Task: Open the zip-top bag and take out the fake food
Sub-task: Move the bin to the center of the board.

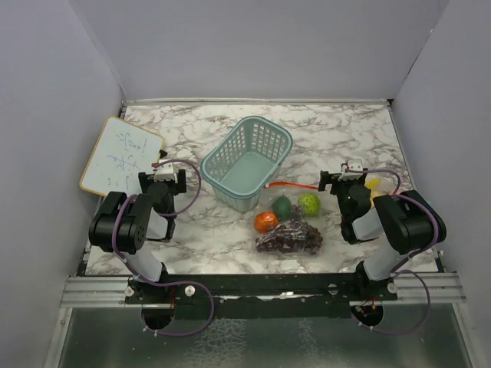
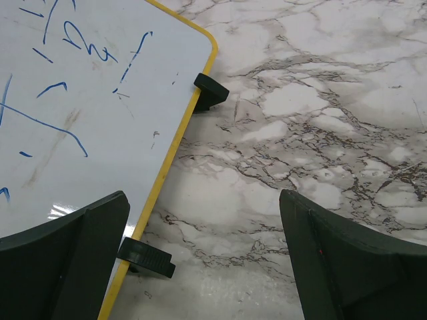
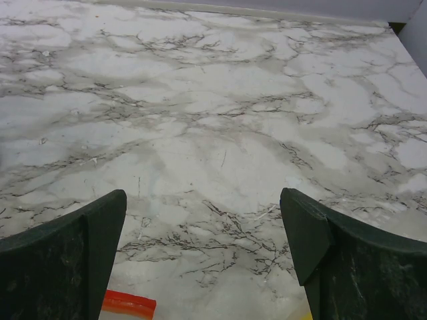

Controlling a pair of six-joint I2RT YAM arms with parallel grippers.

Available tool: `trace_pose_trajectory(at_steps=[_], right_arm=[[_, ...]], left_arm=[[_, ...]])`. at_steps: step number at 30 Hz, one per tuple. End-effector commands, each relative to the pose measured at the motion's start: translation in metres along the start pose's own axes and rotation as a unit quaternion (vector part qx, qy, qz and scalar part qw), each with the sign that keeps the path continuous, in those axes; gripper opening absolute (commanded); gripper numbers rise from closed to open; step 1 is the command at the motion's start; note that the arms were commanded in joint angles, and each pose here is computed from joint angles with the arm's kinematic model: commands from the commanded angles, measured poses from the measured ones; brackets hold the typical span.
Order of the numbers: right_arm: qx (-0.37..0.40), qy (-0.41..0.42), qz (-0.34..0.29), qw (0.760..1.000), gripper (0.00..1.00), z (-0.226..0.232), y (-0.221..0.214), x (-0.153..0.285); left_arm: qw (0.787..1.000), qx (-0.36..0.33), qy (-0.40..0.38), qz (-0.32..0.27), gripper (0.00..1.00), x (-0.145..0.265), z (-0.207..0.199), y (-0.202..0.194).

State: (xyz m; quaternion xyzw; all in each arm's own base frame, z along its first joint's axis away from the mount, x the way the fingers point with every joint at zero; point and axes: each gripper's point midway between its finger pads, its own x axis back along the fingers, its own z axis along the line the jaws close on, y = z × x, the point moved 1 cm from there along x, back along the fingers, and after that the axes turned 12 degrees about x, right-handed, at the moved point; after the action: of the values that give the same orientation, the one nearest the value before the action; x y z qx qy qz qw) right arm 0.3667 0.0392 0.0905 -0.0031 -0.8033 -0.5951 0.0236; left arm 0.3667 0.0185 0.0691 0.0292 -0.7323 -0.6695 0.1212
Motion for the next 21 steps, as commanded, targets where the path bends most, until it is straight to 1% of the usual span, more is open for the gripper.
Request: trace_pose_trajectory(at_steps=[1, 21], right_arm=[[-0.001, -0.002, -0.027, 1.000, 0.99, -0.0030, 0.0144, -0.0018], [-0.001, 0.000, -0.025, 1.000, 0.99, -0.0020, 0.0141, -0.0025]], left_arm=[[1.000, 0.011, -0.007, -0.014, 0.99, -0.0015, -0.0024, 0.0092], [1.000, 0.010, -0.007, -0.013, 0.99, -0.0013, -0.0023, 0.0088]])
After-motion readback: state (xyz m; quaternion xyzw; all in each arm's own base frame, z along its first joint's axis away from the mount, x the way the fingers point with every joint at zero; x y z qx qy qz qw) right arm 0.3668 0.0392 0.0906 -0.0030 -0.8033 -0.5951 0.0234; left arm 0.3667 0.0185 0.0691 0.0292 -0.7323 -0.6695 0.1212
